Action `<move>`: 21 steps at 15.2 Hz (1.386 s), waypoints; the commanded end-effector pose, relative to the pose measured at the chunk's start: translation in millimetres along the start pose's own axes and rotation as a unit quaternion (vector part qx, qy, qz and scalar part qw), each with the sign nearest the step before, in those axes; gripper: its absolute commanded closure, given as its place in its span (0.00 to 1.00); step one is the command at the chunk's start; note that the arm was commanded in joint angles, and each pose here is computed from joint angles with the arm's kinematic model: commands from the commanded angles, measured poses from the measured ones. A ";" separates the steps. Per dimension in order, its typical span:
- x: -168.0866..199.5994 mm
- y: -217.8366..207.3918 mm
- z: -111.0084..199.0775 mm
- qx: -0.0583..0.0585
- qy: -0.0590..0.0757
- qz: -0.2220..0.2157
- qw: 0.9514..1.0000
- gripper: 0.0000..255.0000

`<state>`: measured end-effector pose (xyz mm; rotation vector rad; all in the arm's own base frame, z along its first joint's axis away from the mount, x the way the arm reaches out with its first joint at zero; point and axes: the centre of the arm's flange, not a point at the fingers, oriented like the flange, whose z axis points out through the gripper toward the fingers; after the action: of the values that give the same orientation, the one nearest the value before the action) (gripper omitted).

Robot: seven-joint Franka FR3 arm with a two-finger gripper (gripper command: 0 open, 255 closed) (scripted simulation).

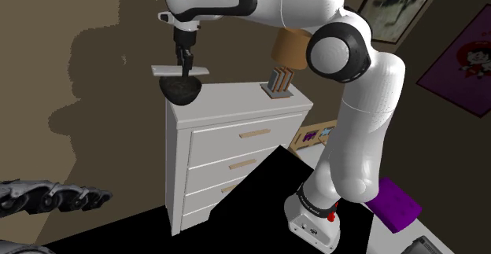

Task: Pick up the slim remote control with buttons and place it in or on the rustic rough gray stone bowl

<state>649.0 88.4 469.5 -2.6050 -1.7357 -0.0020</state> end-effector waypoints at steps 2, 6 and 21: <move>0.2 0.3 16.0 0.000 0.000 0.000 1.000 1.00; 0.0 0.5 37.1 0.000 0.000 0.000 1.000 1.00; 0.0 0.5 40.9 0.000 0.000 0.000 1.000 0.00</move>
<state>649.3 88.6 428.5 -2.6055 -1.7357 -0.0032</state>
